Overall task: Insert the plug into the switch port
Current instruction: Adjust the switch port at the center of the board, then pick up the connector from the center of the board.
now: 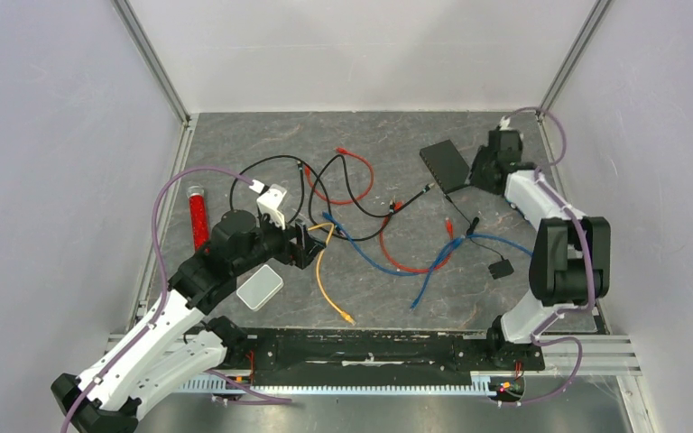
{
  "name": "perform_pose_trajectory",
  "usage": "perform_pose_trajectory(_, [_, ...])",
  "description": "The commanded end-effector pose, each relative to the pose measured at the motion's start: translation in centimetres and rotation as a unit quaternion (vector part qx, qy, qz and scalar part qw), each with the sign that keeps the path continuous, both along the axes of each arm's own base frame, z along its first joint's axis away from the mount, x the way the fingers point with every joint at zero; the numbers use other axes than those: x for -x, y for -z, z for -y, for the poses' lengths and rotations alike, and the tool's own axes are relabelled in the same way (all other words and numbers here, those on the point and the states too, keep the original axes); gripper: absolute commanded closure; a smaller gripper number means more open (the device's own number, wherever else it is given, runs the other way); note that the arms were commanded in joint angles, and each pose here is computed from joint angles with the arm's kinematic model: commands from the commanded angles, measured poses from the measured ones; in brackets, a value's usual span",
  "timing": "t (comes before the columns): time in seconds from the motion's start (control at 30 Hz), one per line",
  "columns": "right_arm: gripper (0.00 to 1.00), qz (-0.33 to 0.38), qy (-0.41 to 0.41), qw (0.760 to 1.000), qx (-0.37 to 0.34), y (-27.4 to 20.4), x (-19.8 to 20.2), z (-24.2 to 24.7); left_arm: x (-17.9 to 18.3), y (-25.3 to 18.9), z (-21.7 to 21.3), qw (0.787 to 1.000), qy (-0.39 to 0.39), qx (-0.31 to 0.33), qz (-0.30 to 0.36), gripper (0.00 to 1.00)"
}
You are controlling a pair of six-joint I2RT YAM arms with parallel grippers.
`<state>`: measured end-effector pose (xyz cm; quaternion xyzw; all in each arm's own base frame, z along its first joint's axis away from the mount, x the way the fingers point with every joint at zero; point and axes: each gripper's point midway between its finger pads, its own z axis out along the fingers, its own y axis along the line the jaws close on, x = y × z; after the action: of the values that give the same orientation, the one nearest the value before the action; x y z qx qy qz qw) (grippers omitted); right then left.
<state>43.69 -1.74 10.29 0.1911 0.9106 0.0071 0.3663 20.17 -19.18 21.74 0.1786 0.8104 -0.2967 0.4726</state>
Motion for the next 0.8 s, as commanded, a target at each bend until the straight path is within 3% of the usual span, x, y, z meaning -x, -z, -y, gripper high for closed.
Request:
perform_pose_trajectory(0.0, [0.55, 0.015, -0.041, 0.999, 0.014, 0.1, 2.2, -3.8, -0.2, -1.0, -0.3, 0.999, 0.005, -0.004, 0.033, 0.18])
perform_pose_trajectory(0.07, [0.55, 0.011, -0.118, 0.993, 0.025, 0.9, 3.3, -6.0, -0.1, -1.1, -0.3, 0.999, 0.006, -0.003, 0.034, 0.18])
perform_pose_trajectory(0.17, [0.55, -0.015, -0.164, 0.986, 0.037, 2.8, 5.3, -7.4, 0.0, -1.3, -0.2, 0.999, 0.010, 0.000, 0.036, 0.18])
perform_pose_trajectory(0.43, [0.56, -0.050, -0.189, 0.977, 0.082, 5.0, 6.9, -7.8, 0.2, -1.2, 0.0, 0.999, 0.017, 0.003, 0.033, 0.18])
perform_pose_trajectory(0.6, [0.58, -0.018, -0.087, 0.996, 0.011, 3.6, 4.8, -9.1, 0.0, -1.1, 0.1, 0.999, 0.017, 0.002, 0.031, 0.18])
perform_pose_trajectory(0.77, [0.61, 0.024, 0.014, 0.998, -0.056, 3.0, 3.3, -10.9, 0.0, -1.1, 0.1, 0.999, 0.016, 0.001, 0.029, 0.18])
